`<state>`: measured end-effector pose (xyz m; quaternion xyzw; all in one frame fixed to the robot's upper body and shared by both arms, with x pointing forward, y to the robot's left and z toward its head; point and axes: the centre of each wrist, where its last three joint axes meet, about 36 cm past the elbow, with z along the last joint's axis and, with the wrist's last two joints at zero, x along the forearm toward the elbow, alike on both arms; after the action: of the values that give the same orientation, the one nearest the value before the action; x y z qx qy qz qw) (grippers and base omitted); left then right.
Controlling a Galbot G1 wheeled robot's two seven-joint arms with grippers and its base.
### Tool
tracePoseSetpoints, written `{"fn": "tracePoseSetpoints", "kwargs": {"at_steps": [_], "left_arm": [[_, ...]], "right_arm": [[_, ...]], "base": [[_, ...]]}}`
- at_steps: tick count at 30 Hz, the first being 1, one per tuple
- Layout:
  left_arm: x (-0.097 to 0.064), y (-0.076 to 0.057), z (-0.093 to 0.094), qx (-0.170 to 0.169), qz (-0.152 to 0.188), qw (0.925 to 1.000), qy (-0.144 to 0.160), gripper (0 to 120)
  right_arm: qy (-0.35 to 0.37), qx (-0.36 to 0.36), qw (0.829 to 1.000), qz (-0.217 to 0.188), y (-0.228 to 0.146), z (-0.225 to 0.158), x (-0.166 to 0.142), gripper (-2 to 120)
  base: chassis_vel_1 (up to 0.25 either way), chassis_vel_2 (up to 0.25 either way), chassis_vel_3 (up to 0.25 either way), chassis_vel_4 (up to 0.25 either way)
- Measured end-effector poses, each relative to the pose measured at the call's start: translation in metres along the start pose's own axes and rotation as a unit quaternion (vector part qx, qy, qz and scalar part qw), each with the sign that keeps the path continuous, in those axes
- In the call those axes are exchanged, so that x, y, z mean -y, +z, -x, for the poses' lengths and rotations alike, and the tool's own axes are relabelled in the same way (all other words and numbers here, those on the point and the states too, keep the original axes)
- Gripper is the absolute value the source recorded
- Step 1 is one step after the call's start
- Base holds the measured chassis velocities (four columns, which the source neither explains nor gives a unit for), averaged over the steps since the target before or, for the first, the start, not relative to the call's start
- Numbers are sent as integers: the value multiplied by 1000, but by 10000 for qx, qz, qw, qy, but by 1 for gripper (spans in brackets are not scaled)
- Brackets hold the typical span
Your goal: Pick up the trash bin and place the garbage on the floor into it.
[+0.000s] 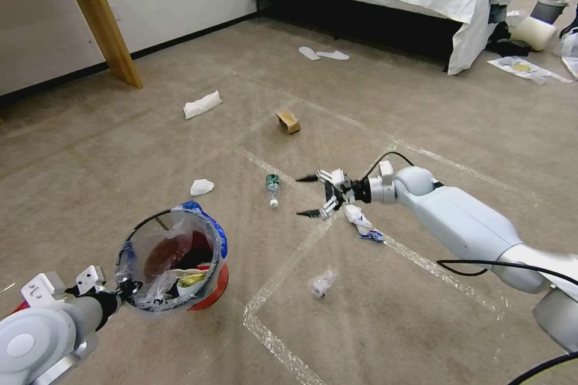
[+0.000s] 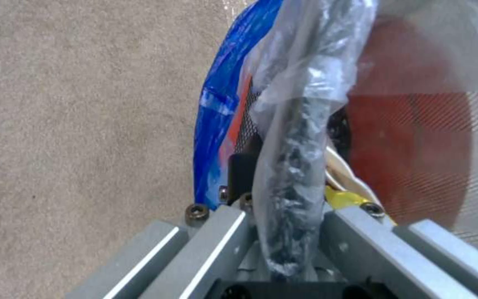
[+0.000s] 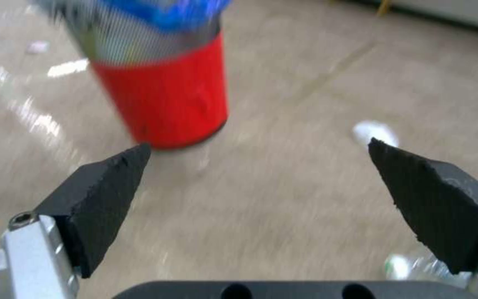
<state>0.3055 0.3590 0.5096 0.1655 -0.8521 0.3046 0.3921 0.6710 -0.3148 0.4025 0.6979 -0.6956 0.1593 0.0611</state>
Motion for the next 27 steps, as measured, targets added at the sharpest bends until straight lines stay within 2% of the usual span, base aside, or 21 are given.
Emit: {"fn": "tracePoseSetpoints", "kwargs": {"at_steps": [2, 5, 7, 12, 16, 27], "left_arm": [[1, 1, -2, 12, 17, 10000, 18, 0], [2, 1, -3, 12, 18, 10000, 25, 0], [2, 3, -4, 16, 14, 10000, 25, 0], [3, 4, -4, 22, 7, 10000, 23, 0], [2, 6, -3, 36, -15, 10000, 9, 0], [2, 6, 0, 37, -30, 10000, -7, 0]], "right_arm": [[-373, -329, 9987, 50, 11, -5, -1, 100], [-547, -527, 9971, 65, 15, -8, -1, 100], [-770, -871, 9932, 85, 33, -12, -9, 100], [-681, -1113, 9914, 37, 49, -9, -20, 100], [-621, -1735, 9824, -307, 62, 6, -33, 100], [-828, -2203, 9713, -348, 99, 38, -57, 100]], "base": [[0, 0, 0, 0], [0, 0, 0, 0], [0, 0, 0, 0], [0, 0, 0, 0], [0, 0, 0, 0], [0, 0, 0, 0]]}}
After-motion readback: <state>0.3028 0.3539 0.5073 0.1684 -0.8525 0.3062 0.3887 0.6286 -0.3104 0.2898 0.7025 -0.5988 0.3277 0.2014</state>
